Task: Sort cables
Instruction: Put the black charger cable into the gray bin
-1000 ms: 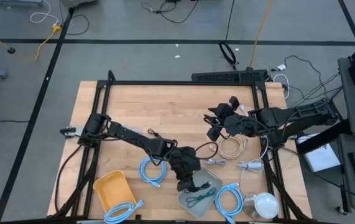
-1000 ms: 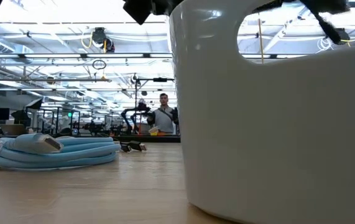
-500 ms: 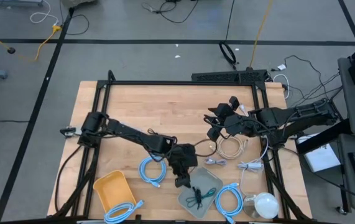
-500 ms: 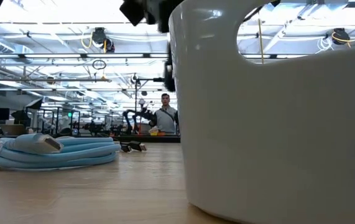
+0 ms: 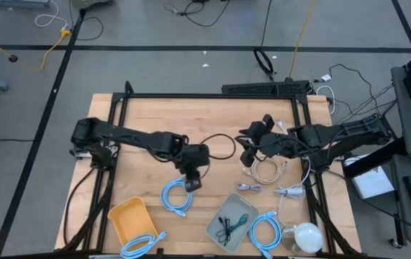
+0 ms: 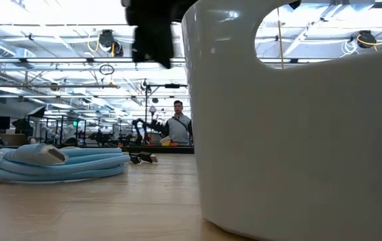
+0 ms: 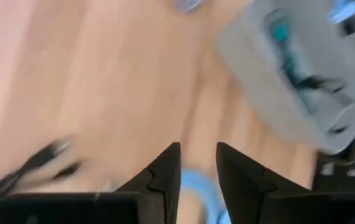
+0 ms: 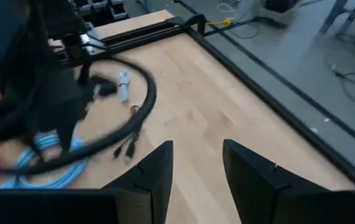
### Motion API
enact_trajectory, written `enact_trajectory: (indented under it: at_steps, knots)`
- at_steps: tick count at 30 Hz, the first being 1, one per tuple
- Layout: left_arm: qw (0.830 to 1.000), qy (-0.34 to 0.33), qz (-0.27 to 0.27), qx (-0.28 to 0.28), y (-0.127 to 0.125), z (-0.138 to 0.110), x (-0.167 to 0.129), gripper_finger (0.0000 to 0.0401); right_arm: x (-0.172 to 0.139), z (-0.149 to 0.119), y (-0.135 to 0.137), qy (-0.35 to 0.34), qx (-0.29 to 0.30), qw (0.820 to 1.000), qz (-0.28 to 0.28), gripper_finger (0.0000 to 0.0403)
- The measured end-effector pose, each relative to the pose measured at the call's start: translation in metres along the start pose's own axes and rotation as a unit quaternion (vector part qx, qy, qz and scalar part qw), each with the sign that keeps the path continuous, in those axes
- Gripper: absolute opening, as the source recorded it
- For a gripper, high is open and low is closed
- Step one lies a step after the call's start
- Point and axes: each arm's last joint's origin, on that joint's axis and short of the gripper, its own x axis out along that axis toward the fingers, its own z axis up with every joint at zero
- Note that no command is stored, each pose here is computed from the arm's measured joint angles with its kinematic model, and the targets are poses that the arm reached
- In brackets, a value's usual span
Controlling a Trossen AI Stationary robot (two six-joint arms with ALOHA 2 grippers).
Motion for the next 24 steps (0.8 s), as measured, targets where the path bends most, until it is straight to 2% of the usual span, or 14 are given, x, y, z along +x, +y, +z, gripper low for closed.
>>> enact_trajectory:
  at_steps: [4, 9, 13, 18, 24]
  knots:
    - [0.999, 0.027, 0.041, -0.006, 0.002, -0.013, -0.017, 0.0124, 0.006, -0.010, 0.001, 0.016, 0.005, 1.000, 0.007, 0.0134]
    - [0.997, 0.007, 0.075, -0.001, -0.006, -0.027, -0.042, 0.0155, 0.026, -0.035, 0.007, 0.043, 0.039, 0.996, 0.072, 0.0134]
    - [0.994, -0.007, 0.103, -0.018, -0.004, -0.036, -0.063, 0.0169, 0.044, -0.058, 0.010, 0.027, 0.067, 0.993, 0.094, 0.0134]
    - [0.992, -0.048, 0.108, -0.045, -0.006, -0.046, -0.090, 0.0166, 0.083, -0.077, 0.011, 0.058, 0.073, 0.990, 0.102, 0.0134]
    - [0.987, -0.102, 0.107, -0.070, -0.010, -0.051, -0.109, 0.0155, 0.148, -0.073, 0.031, 0.130, 0.060, 0.979, 0.148, 0.0134]
